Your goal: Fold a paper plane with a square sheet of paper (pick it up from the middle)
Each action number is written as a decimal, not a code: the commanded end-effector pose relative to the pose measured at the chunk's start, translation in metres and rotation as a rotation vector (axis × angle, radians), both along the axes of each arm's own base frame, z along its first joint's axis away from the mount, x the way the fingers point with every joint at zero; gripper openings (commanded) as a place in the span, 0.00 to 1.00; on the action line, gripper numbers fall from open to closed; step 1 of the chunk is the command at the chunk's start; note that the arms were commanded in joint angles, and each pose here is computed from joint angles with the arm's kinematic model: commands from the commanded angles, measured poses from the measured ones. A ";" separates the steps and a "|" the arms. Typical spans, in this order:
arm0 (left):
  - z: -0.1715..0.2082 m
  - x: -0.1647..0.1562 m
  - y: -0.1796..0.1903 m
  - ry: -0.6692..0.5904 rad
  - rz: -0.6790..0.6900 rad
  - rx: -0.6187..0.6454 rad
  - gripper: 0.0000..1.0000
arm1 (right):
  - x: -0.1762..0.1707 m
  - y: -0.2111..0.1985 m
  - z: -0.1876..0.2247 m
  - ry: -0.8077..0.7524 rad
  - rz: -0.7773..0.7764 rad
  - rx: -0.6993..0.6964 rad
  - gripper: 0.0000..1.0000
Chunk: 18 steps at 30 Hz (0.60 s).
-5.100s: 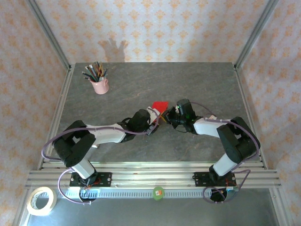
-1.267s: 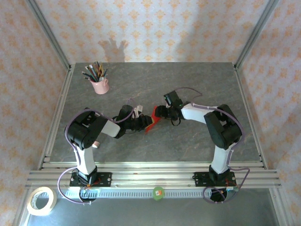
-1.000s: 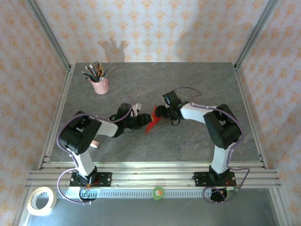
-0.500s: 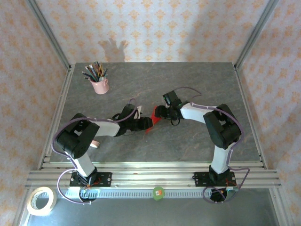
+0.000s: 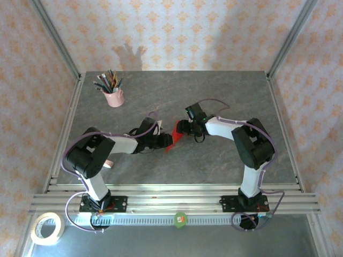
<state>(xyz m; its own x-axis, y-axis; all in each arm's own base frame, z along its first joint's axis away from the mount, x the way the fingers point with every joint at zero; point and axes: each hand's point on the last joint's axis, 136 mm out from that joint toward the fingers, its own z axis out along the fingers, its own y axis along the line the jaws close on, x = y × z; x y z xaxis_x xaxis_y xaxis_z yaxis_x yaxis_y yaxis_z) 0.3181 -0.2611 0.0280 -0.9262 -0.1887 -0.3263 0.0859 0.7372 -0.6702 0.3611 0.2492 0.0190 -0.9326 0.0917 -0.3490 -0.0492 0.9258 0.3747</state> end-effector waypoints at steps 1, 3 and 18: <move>-0.023 -0.005 0.008 0.042 0.005 0.080 0.31 | -0.017 -0.010 -0.064 0.102 -0.001 -0.083 0.69; -0.025 -0.005 0.009 0.046 0.011 0.089 0.29 | -0.018 -0.011 -0.065 0.107 -0.002 -0.084 0.68; -0.034 -0.003 0.013 0.063 0.010 0.140 0.25 | 0.000 -0.007 0.006 -0.025 -0.038 0.032 0.71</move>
<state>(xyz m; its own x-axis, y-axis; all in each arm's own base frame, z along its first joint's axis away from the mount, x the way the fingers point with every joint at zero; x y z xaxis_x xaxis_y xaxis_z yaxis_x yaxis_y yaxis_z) 0.3204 -0.2583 0.0232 -0.9327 -0.1840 -0.3102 0.0626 0.7644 -0.6417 0.3614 0.2499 0.0325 -0.9253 0.1140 -0.3618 -0.0427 0.9165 0.3978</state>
